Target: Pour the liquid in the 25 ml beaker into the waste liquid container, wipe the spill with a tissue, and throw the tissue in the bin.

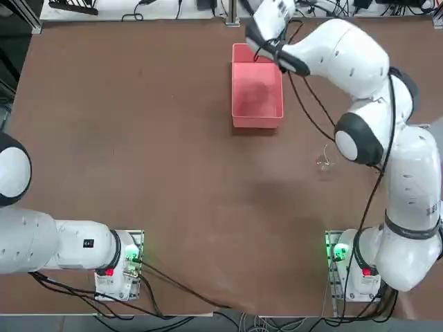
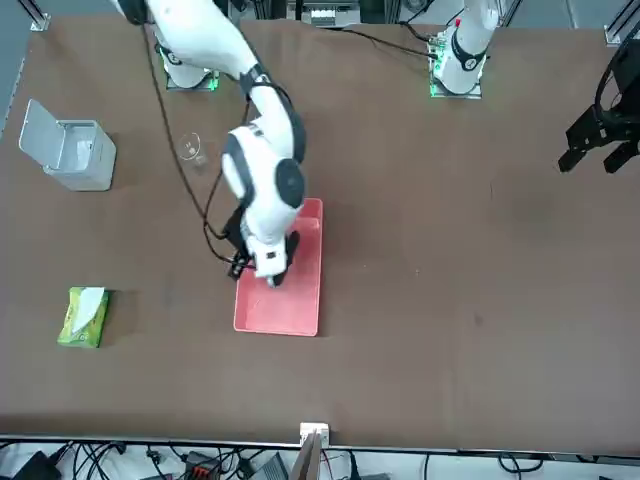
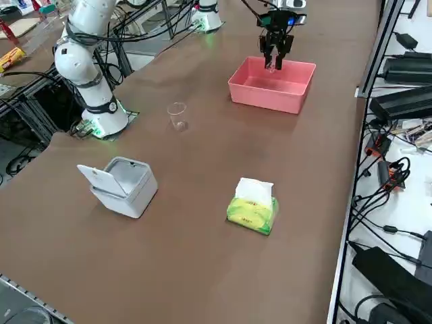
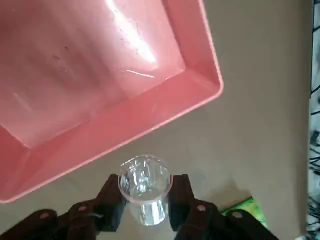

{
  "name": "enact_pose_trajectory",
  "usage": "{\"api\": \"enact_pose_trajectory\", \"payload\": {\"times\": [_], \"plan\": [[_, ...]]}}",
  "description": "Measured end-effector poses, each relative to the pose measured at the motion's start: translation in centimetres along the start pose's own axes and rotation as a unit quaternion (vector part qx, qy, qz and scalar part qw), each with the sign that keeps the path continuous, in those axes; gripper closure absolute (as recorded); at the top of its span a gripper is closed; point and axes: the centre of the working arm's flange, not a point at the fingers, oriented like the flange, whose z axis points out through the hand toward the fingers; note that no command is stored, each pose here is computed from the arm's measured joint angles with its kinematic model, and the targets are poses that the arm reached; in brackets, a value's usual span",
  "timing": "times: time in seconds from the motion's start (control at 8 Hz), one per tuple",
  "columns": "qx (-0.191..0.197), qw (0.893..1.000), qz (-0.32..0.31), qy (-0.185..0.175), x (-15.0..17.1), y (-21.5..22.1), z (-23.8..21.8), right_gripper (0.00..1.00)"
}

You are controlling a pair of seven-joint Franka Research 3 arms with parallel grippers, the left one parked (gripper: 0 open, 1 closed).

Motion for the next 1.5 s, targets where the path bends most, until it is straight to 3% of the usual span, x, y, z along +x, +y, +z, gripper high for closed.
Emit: {"api": "enact_pose_trajectory", "payload": {"times": [0.38, 0.75, 1.5], "plan": [[0.079, 0.995, 0.031, 0.058, -6.7, 8.5, -0.7, 0.53], [0.12, 0.987, 0.017, 0.108, -12.8, 14.4, -0.5, 0.53], [0.206, 0.953, -0.033, 0.22, -24.5, 22.3, 8.1, 0.53]]}}
